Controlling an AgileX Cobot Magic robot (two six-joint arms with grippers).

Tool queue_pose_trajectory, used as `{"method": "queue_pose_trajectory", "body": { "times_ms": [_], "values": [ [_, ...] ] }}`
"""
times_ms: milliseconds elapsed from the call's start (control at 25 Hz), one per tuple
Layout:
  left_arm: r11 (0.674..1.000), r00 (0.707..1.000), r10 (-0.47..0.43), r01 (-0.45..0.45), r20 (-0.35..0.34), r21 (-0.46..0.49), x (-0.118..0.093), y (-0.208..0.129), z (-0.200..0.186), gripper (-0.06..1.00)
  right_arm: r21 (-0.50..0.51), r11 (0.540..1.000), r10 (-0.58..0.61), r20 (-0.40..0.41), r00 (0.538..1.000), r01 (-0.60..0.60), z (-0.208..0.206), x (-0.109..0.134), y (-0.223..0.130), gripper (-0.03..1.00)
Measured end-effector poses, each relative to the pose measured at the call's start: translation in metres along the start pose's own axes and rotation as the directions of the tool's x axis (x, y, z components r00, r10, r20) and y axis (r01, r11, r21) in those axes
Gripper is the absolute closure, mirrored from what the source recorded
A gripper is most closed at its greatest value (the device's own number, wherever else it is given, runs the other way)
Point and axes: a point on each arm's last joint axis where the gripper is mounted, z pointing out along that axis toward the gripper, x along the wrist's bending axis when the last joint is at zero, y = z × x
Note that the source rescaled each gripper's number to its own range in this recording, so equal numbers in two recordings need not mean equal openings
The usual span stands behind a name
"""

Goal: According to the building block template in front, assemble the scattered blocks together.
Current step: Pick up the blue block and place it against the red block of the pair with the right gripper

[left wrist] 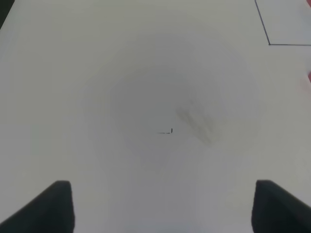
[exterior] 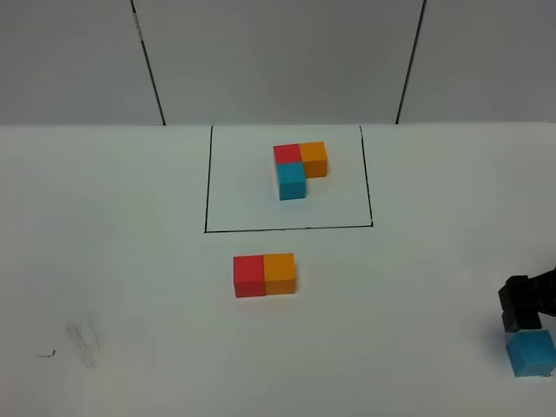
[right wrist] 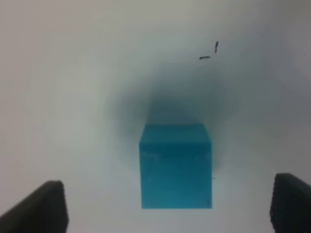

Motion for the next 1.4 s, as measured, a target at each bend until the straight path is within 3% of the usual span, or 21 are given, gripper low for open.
{"method": "queue_pose_trajectory", "body": {
  "times_ms": [920,1400],
  "values": [
    [1.000,1.000,0.000,0.000,0.000,0.000,0.000,0.000,0.000,0.09,0.081,0.997,0.011,0.007,1.000,-0.012,0.044,-0.002,-0.004,0.26],
    [1.000,1.000,0.001,-0.001,0.000,0.000,0.000,0.000,0.000,0.09,0.038,0.999,0.008,0.016,1.000,-0.009,0.056,-0.005,-0.019,0.26]
  ]
}}
